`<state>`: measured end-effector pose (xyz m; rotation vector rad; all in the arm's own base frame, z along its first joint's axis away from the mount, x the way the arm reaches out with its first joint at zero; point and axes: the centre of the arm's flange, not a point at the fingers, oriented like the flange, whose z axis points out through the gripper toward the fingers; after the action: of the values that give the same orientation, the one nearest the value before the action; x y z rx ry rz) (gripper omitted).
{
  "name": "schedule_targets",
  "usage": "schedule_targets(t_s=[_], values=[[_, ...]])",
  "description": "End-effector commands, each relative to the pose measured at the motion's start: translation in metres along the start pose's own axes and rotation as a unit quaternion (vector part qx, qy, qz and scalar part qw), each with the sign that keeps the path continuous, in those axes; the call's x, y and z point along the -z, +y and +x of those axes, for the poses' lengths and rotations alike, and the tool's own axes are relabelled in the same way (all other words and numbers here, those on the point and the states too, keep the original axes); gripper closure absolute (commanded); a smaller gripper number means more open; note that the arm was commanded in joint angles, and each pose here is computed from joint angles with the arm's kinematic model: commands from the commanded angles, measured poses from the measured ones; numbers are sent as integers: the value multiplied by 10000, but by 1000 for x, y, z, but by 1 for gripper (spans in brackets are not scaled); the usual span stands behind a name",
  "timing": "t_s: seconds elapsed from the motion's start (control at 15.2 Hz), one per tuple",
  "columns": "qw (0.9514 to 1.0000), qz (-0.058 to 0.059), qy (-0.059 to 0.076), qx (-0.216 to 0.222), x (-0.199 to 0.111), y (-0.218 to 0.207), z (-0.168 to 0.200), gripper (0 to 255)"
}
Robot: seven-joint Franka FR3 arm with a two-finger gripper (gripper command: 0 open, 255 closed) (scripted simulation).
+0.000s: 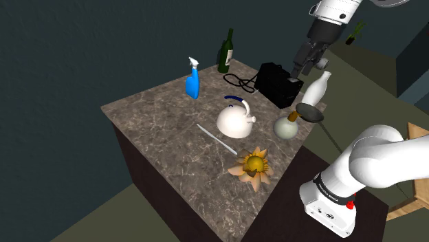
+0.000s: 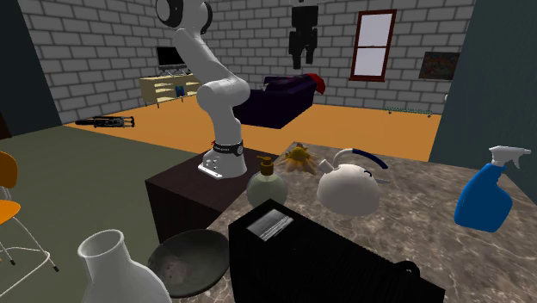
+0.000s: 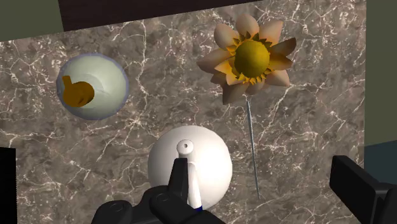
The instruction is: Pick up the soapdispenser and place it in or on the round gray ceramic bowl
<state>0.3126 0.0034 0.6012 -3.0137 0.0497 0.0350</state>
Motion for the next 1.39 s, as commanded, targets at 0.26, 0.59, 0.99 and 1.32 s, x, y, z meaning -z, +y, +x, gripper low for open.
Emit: schedule_targets(t_s=[0.26, 0.59, 0.99, 1.32], values=[[9999, -69, 83, 43, -37, 36, -7, 0], [9997, -154, 186, 96, -82, 81, -15, 0], [9991, -257, 310, 160, -135, 137, -23, 0], [9983, -343, 413, 214, -179, 184, -28, 0]])
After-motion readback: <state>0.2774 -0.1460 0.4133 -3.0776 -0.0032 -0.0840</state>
